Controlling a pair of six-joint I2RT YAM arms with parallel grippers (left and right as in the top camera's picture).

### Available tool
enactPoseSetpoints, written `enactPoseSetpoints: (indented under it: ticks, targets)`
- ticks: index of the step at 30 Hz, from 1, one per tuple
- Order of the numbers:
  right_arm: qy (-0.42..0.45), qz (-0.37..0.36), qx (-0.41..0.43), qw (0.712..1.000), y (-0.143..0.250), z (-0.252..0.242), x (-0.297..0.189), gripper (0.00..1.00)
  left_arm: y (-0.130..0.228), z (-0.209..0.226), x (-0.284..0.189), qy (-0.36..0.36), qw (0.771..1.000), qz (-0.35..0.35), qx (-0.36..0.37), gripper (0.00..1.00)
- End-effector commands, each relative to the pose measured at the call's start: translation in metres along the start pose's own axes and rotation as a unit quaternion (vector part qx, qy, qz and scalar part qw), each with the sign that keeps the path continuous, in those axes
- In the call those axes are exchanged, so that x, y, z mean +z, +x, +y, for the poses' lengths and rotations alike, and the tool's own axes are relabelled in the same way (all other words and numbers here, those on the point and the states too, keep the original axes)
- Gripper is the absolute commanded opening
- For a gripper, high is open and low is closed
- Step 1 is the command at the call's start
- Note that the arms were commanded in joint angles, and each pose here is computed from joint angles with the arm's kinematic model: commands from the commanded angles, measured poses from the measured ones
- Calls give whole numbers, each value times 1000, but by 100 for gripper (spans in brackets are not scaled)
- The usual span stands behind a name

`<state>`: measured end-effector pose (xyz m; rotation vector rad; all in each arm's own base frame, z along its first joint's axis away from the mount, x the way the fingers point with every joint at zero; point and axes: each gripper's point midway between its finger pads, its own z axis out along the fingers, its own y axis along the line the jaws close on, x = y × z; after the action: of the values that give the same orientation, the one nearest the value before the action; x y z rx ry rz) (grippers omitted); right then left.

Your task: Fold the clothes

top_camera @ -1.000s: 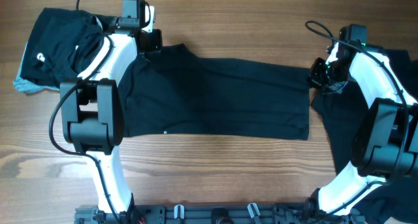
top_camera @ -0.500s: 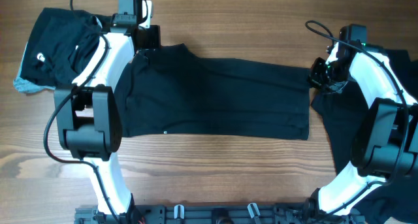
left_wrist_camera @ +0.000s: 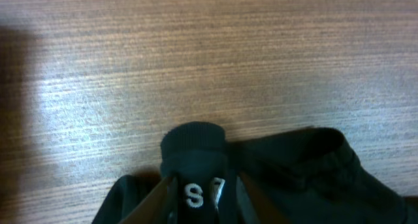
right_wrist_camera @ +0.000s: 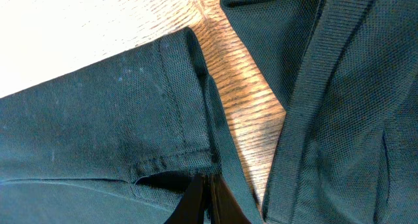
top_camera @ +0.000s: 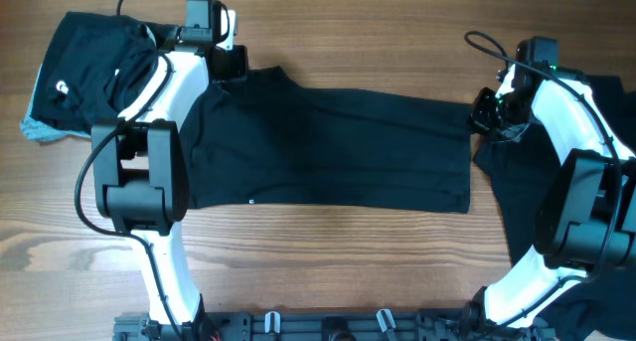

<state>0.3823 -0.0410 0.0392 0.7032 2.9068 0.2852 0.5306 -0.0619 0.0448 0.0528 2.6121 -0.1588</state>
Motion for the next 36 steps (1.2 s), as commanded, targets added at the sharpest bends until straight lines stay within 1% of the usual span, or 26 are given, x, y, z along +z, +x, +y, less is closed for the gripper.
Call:
enactPoseSetpoints:
  ticks: [1,3,6,9,12,17,21,24,28,31,36]
  targets:
    - [4,-18,-8,1000,-4,0,-10,4,-2,-1,1,7,1000,-3,-3,4]
    - [3,-20,-8,1000,-5,0,-10,4,-4,-1,-4,7,1000,-5,-3,4]
    - [-1,-35,-11,999,-10,3,-18,4,-18,-3,-32,8,1000,-26,-2,4]
    - [-12,-69,-17,997,-15,9,-43,4,-32,-3,-68,5,999,-51,-3,4]
    - [-16,-82,-19,996,-15,12,-57,4,-31,5,-83,-20,999,-50,-5,4]
    - [-10,-64,-15,998,-5,9,-58,4,0,12,-88,-31,999,14,-12,4]
    - [-2,-38,-11,999,8,5,-56,4,20,23,-103,-40,997,52,-46,4]
    - [4,-19,-7,1000,17,1,-56,4,44,32,-120,-48,992,98,-63,4]
    - [27,-7,-3,1000,24,-8,-55,4,73,33,-129,-53,983,160,-68,4]
    - [91,-22,27,995,20,-30,-55,4,85,38,-133,-69,978,183,-67,4]
    - [92,-13,21,995,22,-31,-51,5,100,40,-138,-80,971,213,-69,4]
